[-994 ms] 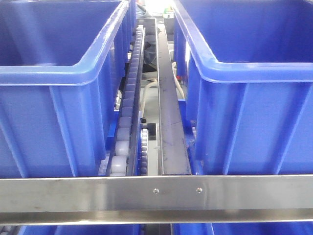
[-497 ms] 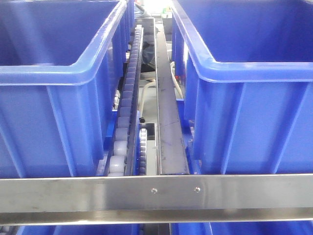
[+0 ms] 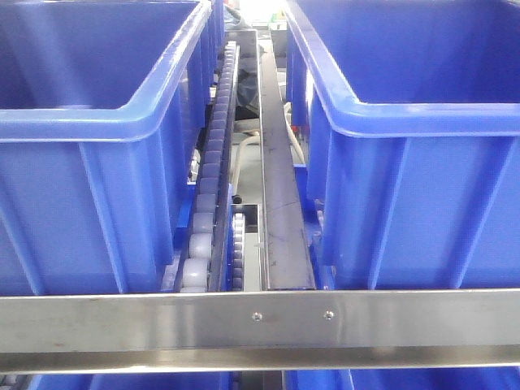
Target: Pick and sort blue part to right shelf
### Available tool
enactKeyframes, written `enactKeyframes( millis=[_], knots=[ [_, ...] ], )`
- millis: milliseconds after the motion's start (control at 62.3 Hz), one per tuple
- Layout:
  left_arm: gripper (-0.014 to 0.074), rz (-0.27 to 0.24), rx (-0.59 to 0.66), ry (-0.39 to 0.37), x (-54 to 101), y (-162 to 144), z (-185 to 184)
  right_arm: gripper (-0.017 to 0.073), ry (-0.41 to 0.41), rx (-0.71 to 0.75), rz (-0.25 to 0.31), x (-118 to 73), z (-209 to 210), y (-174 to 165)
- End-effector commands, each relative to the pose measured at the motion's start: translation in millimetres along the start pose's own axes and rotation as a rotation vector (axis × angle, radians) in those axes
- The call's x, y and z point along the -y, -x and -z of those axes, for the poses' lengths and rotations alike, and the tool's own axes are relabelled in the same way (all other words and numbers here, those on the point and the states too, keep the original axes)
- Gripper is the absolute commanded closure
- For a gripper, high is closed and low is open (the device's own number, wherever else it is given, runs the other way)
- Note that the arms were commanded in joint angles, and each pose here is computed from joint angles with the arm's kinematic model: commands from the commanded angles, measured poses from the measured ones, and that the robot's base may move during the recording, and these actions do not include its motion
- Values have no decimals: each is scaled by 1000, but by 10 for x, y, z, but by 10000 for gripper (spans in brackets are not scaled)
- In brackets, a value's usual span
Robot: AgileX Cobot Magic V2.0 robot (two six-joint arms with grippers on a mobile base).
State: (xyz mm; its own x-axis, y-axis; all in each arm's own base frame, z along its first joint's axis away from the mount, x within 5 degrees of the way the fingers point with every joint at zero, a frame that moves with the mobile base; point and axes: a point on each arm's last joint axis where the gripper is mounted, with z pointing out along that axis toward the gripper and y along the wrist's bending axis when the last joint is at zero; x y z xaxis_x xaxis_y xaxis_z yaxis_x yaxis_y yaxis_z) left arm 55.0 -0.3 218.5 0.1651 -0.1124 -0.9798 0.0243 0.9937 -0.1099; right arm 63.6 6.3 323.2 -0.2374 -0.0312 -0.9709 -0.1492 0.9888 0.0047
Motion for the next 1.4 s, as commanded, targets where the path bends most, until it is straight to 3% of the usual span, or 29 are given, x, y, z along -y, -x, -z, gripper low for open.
enactKeyframes(
  millis=[0, 96, 305, 561, 690, 834, 1379],
  knots=[
    [470, 18, 88, -15, 3, 16, 22, 524, 11, 110, 25, -10, 30, 162],
    [470, 18, 88, -15, 3, 16, 22, 524, 1, 111, 43, -2, 28, 160],
    [470, 18, 88, -15, 3, 16, 22, 524, -3, 188, 22, -15, -54, 67],
    [470, 18, 88, -15, 3, 16, 22, 524, -30, 407, -25, -10, -130, -472],
    [470, 18, 88, -15, 3, 16, 22, 524, -54, 446, -56, 4, -148, -802],
    [470, 18, 88, -15, 3, 16, 22, 524, -60, 494, -54, 1, -110, -991],
    [470, 18, 86, -15, 3, 15, 20, 524, -61, 482, -54, 3, -120, -998]
  ],
)
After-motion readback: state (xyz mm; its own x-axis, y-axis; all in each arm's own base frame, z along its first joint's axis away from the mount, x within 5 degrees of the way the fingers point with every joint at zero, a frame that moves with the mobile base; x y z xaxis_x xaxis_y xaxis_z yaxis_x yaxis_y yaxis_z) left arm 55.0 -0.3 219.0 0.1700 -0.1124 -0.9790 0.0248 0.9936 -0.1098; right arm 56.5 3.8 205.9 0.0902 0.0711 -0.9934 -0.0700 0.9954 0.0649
